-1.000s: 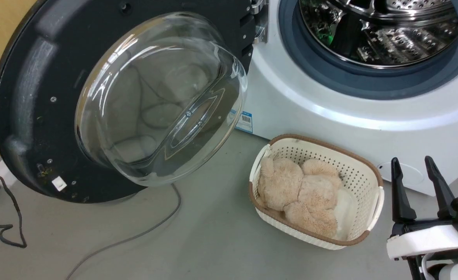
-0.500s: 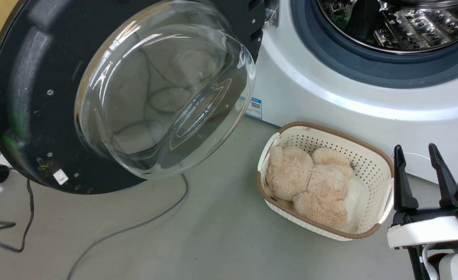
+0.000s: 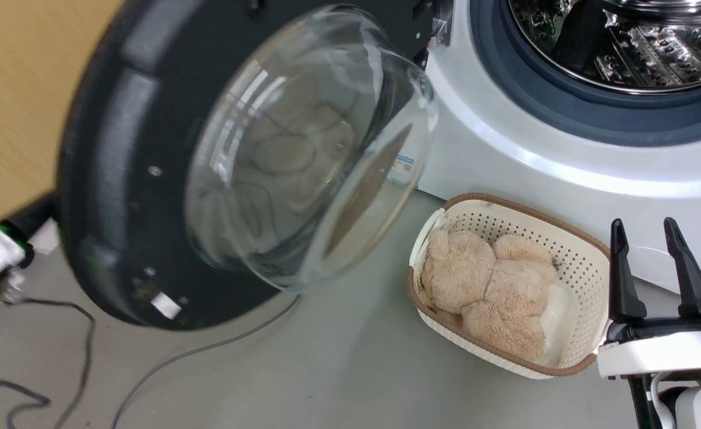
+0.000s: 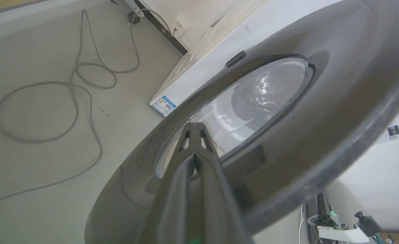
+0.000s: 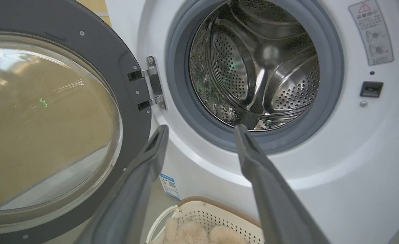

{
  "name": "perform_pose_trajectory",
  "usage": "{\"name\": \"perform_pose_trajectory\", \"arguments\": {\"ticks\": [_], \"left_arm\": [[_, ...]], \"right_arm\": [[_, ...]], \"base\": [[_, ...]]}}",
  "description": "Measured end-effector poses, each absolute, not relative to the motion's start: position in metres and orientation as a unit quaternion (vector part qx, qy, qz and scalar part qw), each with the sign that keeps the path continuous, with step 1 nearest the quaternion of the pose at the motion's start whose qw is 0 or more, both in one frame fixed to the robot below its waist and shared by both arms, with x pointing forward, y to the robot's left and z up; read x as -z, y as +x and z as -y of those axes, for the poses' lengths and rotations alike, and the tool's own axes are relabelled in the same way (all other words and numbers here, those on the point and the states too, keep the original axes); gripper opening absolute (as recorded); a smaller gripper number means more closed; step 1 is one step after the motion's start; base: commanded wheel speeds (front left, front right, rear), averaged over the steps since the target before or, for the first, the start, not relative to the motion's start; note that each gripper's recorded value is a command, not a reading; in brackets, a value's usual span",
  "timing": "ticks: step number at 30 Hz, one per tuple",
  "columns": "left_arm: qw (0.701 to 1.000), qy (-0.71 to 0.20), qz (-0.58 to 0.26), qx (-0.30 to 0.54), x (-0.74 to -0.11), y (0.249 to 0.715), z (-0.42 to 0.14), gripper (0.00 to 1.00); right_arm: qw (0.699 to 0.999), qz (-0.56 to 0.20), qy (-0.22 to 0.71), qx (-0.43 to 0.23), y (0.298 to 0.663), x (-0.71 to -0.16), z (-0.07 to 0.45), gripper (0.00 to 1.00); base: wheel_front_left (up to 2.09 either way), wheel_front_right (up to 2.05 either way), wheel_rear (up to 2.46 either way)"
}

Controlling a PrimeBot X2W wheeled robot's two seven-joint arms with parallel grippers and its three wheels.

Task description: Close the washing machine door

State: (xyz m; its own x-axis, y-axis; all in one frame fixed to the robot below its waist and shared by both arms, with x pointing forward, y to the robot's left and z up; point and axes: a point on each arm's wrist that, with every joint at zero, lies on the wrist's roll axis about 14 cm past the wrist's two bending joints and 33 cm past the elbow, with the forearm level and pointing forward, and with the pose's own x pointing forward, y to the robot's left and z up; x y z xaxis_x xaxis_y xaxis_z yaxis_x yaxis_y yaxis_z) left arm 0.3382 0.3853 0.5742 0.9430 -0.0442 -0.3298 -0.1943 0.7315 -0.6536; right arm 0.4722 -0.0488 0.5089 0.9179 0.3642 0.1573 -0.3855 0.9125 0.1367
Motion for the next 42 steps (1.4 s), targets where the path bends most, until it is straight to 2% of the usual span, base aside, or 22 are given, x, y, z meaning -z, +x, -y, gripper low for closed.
{"name": "perform_pose_trajectory", "arguments": {"ticks": [8,14,24,35,42], "left_arm": [[0.917,-0.338,-0.204,0.049,-0.568,0.329,-0.322,0.0],[0.906,-0.341,-0.212,0.137,-0.569,0.333,-0.262,0.0],[0.868,-0.355,-0.21,0.276,-0.575,0.348,-0.163,0.0],[0.807,-0.415,-0.231,0.352,-0.557,0.37,-0.077,0.0],[0.779,-0.43,-0.241,0.388,-0.55,0.381,-0.033,0.0]], "right_arm": [[0.973,0.076,0.088,-0.198,0.469,-0.521,0.045,1.0],[0.975,0.083,0.091,-0.186,0.465,-0.528,0.055,1.0],[0.984,0.087,0.084,-0.131,0.458,-0.53,0.1,1.0],[0.992,0.084,0.073,-0.066,0.443,-0.527,0.151,1.0],[0.994,0.084,0.062,-0.015,0.429,-0.527,0.19,1.0]], "base": [[0.0,0.0,0.0],[0.0,0.0,0.0],[0.0,0.0,0.0],[0.0,0.0,0.0],[0.0,0.0,0.0]]}}
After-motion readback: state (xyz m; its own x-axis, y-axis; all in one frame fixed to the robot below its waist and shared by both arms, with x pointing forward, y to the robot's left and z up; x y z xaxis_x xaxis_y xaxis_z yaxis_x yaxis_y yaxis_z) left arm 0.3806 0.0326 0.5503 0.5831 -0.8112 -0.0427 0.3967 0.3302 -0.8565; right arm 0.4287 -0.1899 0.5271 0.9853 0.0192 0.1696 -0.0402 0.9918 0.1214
